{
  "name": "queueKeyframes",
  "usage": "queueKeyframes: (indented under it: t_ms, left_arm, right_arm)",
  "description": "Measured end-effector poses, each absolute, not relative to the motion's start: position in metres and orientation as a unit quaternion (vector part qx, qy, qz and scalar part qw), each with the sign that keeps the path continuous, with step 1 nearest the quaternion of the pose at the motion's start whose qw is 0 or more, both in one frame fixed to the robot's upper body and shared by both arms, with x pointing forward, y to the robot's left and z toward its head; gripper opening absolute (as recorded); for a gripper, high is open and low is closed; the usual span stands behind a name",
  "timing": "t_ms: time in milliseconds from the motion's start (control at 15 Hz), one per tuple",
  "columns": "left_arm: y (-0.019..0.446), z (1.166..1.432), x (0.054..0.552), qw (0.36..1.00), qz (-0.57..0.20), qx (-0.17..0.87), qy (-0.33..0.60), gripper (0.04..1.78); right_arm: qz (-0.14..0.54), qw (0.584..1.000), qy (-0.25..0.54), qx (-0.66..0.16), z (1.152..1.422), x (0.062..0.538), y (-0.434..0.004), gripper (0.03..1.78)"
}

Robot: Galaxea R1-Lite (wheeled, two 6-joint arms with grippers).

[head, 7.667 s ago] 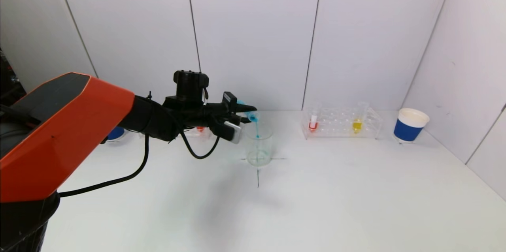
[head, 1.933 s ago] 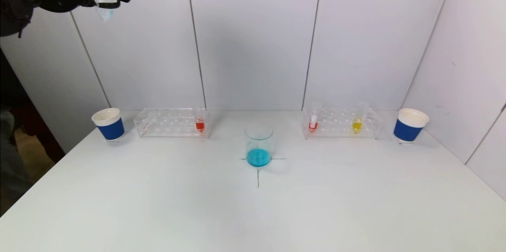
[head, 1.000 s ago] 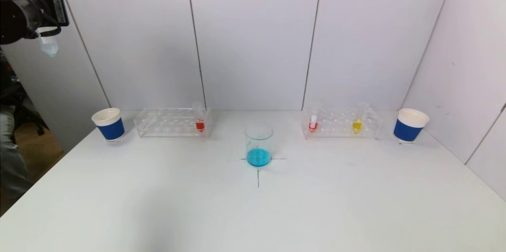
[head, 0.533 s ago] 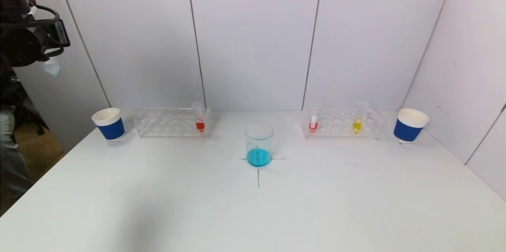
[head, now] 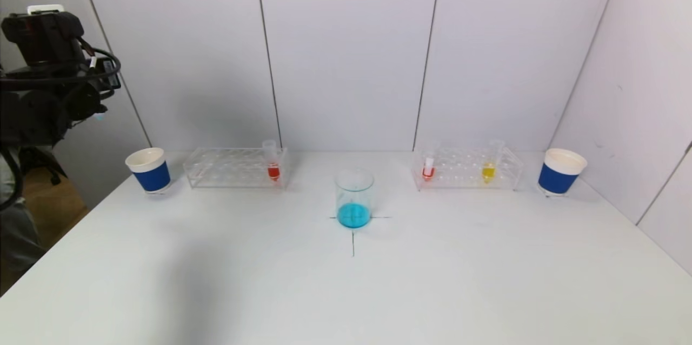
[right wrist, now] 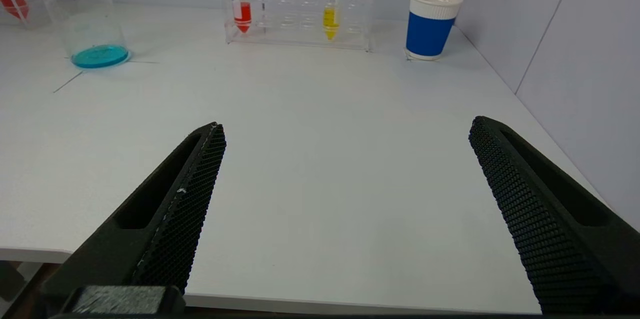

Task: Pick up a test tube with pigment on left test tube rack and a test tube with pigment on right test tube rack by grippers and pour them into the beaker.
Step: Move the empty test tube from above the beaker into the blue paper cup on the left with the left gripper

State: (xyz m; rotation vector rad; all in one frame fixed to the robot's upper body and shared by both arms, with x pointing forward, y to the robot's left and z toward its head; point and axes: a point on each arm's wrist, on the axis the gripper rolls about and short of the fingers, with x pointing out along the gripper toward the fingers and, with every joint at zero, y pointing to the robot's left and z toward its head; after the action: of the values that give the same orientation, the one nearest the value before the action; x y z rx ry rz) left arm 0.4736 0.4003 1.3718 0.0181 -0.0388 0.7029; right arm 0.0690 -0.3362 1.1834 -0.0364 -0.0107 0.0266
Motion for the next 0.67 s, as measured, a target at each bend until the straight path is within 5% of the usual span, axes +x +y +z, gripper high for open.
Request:
queueKeyframes:
  t_ms: [667]
  left_arm:
    - [0.409,1.314,0.514,0.945,0.327,0.014,-0.005,0.43]
  right_arm:
    - [0.013,1.0,-0.005,-0.018,1.183,0.069,-0.336,1.77]
